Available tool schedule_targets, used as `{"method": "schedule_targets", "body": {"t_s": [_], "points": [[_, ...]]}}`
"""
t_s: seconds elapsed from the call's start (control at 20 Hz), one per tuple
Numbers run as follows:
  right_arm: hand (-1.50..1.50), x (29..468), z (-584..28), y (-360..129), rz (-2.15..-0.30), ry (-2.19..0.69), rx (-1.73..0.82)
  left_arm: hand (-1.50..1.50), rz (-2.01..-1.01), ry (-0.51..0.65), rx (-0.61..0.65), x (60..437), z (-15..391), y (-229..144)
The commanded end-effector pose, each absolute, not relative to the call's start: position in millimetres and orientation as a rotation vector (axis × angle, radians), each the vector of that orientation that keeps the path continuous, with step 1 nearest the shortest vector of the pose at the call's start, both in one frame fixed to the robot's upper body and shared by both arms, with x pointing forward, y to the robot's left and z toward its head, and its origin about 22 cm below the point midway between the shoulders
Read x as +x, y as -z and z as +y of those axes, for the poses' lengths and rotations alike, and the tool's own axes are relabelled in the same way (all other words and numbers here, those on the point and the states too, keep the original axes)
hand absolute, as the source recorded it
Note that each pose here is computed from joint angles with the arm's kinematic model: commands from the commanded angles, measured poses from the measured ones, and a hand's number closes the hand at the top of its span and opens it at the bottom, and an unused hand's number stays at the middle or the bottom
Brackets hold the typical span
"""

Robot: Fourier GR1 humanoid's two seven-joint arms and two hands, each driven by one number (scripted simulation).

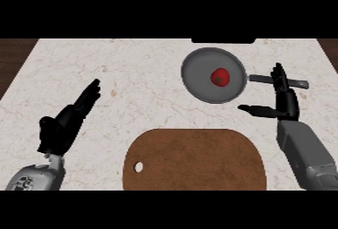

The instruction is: Pick the tomato from the cutting board and place it in the pan

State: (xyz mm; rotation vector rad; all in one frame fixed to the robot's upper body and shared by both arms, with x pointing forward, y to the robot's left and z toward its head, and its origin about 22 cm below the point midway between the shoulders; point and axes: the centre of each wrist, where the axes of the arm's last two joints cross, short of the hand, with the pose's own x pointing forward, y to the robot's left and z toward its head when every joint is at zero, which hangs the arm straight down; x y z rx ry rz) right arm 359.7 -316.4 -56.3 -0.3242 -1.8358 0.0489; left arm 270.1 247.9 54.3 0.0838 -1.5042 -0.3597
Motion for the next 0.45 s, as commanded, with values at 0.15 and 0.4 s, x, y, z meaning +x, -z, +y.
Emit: {"method": "schedule_targets", "body": {"t_s": [0.15, 0.4], "points": [[-1.50, 334.6, -300.8, 80.9, -1.848, -0.053, -0.290, 0.00, -1.505, 0.370, 0.092, 260.1, 251.8, -57.4], [-1.50, 317.6, -312.4, 95.4, -1.841, -0.071, -0.347, 0.00, -1.500, 0.357, 0.096, 282.2, 246.9, -37.6]]}}
